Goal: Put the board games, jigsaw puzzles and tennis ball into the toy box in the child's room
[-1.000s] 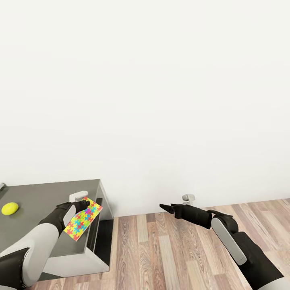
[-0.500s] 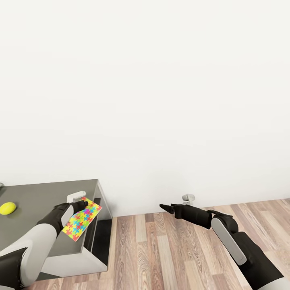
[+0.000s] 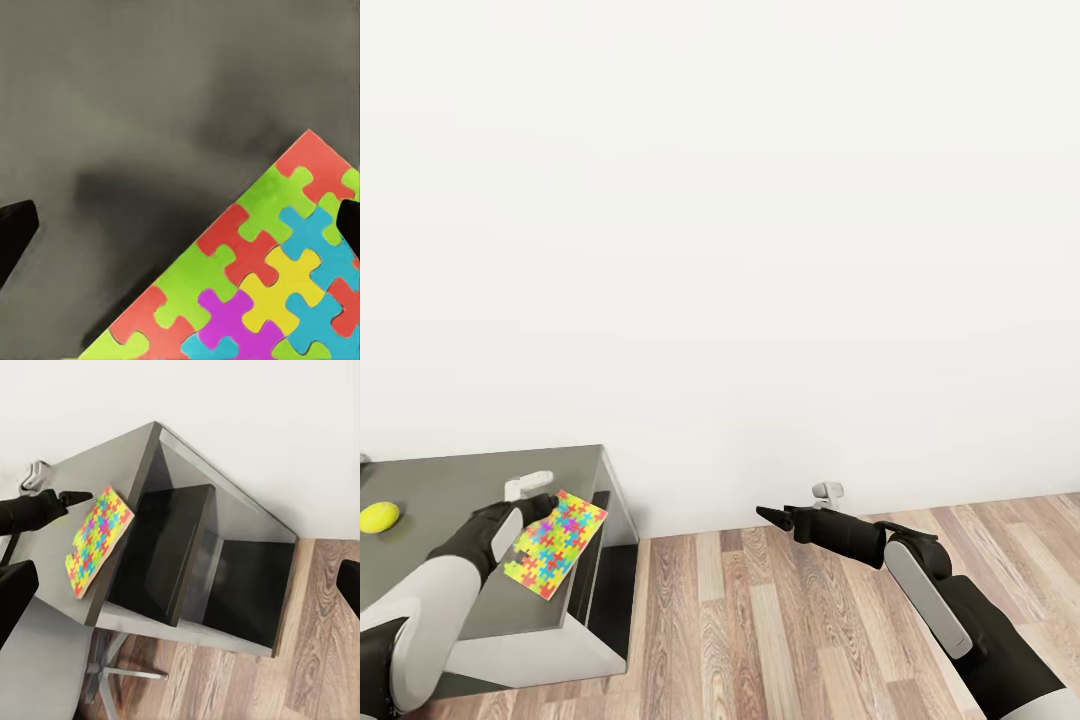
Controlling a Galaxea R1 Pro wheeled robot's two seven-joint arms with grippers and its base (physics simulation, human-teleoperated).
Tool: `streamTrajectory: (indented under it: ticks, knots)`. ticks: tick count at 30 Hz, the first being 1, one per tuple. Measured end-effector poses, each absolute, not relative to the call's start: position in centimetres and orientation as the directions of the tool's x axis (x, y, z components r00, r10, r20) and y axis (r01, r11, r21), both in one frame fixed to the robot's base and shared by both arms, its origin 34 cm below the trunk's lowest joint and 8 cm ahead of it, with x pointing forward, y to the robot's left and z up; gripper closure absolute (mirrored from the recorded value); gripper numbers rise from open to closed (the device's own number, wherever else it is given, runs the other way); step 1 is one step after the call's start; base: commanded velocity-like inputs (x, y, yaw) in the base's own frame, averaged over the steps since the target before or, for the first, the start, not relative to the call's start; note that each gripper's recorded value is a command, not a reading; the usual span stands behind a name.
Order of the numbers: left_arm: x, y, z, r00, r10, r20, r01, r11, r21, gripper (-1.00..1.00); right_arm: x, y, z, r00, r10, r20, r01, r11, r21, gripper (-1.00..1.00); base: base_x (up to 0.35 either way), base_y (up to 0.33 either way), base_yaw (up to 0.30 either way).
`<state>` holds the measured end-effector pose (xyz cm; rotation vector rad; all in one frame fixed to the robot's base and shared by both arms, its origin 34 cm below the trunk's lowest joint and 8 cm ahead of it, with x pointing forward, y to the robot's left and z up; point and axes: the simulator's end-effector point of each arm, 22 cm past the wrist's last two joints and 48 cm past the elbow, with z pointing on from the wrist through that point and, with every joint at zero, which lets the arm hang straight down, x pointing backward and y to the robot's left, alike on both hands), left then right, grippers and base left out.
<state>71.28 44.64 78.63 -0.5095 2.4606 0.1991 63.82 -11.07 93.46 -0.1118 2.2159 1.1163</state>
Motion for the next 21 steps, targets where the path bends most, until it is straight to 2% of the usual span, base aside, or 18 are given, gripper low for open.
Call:
streamTrajectory:
  ticks: [8, 13, 18, 21]
  knots:
    - [71.7, 45.6, 79.4, -0.728, -0.309, -0.612, -0.401, 0.916, 0.014, -1.0, 63.9, -11.1, 93.5, -0.787, 0.204, -0.583, -0.347, 0.635, 0.69, -1.0, 0.0, 0.0, 0.0]
    - [72.1, 45.8, 79.8, -0.719, -0.323, -0.615, -0.376, 0.925, -0.046, -1.0, 63.9, -11.1, 93.5, -0.786, 0.204, -0.584, -0.348, 0.635, 0.69, -1.0, 0.0, 0.0, 0.0]
    - [72.3, 46.5, 80.7, -0.694, -0.378, -0.613, -0.365, 0.918, -0.153, -1.0, 63.9, -11.1, 93.5, -0.786, 0.204, -0.584, -0.348, 0.636, 0.689, -1.0, 0.0, 0.0, 0.0]
    - [72.3, 46.6, 81.6, -0.686, -0.428, -0.588, -0.333, 0.904, -0.269, -1.0, 63.9, -11.1, 93.5, -0.785, 0.204, -0.585, -0.348, 0.636, 0.689, -1.0, 0.0, 0.0, 0.0]
